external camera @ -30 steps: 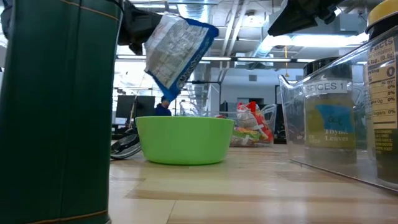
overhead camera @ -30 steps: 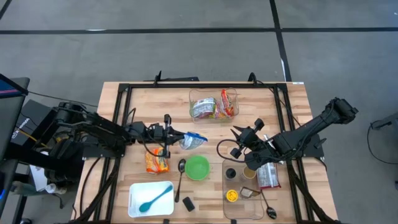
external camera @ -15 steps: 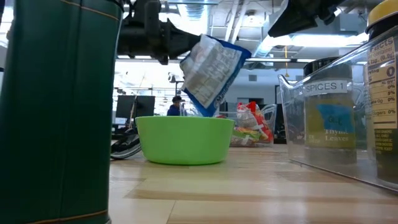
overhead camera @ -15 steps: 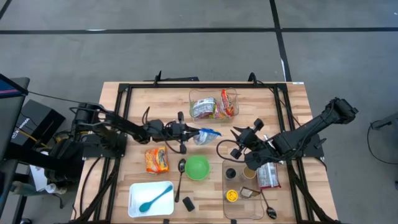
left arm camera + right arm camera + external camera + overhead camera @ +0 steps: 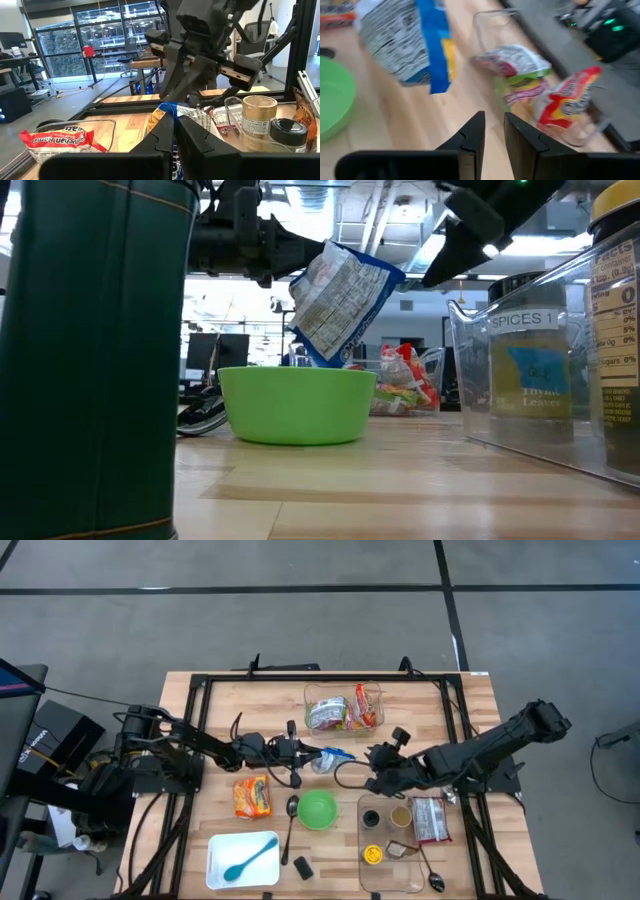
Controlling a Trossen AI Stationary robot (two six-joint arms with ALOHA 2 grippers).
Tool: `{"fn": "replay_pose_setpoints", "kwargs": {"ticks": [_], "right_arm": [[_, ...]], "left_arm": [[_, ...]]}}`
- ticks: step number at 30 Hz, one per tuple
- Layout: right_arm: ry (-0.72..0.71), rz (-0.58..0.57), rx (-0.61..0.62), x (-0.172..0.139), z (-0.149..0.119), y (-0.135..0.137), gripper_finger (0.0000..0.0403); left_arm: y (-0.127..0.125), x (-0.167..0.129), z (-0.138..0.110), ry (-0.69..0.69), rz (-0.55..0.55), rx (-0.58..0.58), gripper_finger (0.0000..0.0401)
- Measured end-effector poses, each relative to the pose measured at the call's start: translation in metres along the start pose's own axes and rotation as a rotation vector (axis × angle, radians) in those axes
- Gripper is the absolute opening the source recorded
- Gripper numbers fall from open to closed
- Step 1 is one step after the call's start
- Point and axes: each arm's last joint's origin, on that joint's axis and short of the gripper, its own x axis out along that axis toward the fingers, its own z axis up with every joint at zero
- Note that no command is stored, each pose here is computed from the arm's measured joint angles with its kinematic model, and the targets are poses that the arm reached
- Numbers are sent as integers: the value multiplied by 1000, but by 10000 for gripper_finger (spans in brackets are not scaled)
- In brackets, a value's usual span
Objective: Pick & Place Food Item
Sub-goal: Put the blue noodle pack into the top transparent bin
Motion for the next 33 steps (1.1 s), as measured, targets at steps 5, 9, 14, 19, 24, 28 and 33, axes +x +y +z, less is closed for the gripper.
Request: {"fn": "replay_pose_setpoints", "kwargs": {"ticks": [5,9,14,19,24,28,33], "right_arm": [[42,155,-31,6,8,-6,66],[45,349,-42,8,16,-9,66],[45,443,-38,13,21,-13,66],[52,426,-24,17,22,-17,66],[63,428,-24,18,21,-19,70],[90,434,-6,18,19,-19,96],[121,425,1,18,16,-20,163]], "left_arm": [[0,0,0,0,0,0,2],[0,0,0,0,0,0,4],[0,0,0,0,0,0,2],[0,0,0,0,0,0,4],[0,0,0,0,0,0,2],[0,0,0,0,0,0,4],[0,0,0,0,0,0,2]]}}
